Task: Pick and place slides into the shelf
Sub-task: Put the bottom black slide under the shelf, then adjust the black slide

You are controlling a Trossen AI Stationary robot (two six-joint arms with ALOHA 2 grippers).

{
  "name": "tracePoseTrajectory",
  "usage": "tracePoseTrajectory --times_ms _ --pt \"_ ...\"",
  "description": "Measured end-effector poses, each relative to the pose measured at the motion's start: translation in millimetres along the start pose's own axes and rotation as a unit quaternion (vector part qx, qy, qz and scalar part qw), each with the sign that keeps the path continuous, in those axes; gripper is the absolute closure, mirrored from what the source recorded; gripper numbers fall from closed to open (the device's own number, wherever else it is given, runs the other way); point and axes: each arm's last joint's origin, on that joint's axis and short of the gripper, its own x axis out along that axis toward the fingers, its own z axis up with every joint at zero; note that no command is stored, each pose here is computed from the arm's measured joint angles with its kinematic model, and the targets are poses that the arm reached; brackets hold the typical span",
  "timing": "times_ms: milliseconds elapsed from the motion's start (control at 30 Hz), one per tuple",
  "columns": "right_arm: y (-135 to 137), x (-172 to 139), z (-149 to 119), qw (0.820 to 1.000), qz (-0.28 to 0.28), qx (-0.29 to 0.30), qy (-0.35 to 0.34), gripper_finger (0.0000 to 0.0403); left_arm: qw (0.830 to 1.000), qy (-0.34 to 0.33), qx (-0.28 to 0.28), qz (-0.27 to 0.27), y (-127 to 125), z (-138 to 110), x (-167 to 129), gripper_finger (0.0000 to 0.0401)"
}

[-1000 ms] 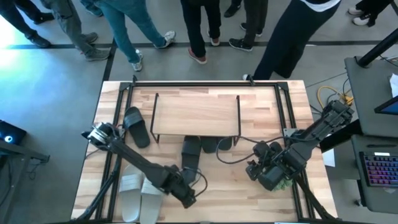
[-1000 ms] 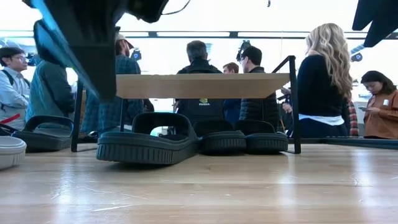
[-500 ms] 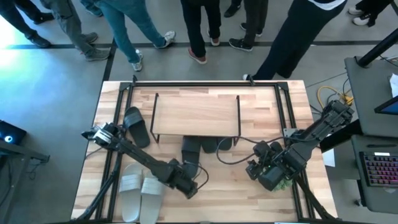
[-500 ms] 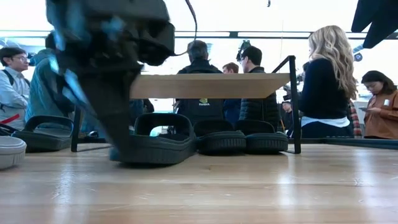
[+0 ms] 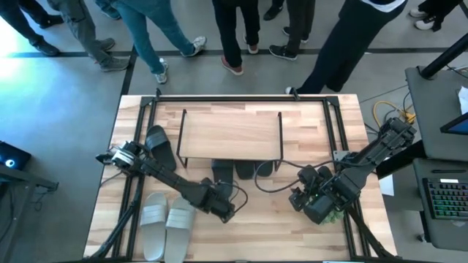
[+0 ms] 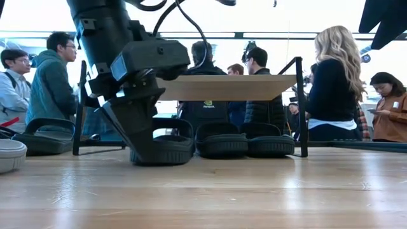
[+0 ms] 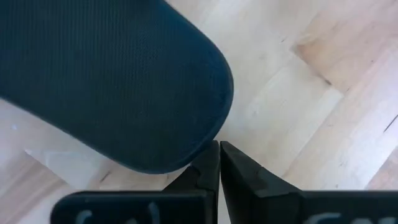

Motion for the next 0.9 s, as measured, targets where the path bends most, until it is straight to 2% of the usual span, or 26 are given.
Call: tracePoseTrajectory --times_ms 300,467,567,667,767,833,900 --pt "-1.2 0.6 -0.3 1.000 -0.005 0.003 0.000 0.0165 1.000 -0.022 0.005 0.012 2.6 5.3 -2.4 0.0401" --pt "-1.4 0.6 -0.3 1.000 -0.006 0.008 0.000 0.0165 1.000 -0.023 -0.013 -0.008 -2.7 4.9 -24.7 0.0399" --pt "-1.5 0.7 -0.3 1.000 -0.007 0.007 0.000 0.0165 1.000 -0.013 -0.012 -0.019 -4.5 0.1 -40.2 0.0378" --pt "-1.7 0.7 -0.3 1.000 -0.008 0.004 0.000 0.0165 0.999 0.044 -0.014 -0.019 -0.5 -14.7 -62.2 0.0339" --pt "-2.0 0.0 -1.6 1.000 -0.008 -0.003 0.000 0.0165 0.995 0.094 0.014 0.022 11.8 -41.1 -100.0 0.0296" --pt "-2.8 0.5 -2.0 1.000 -0.011 -0.005 0.000 0.0165 0.989 0.104 0.033 0.101 28.7 -56.6 -125.9 0.0283" --pt "-4.1 1.9 -3.2 1.000 -0.015 -0.009 0.000 0.0165 0.981 0.079 0.046 0.173 44.9 -62.8 -155.6 0.0286"
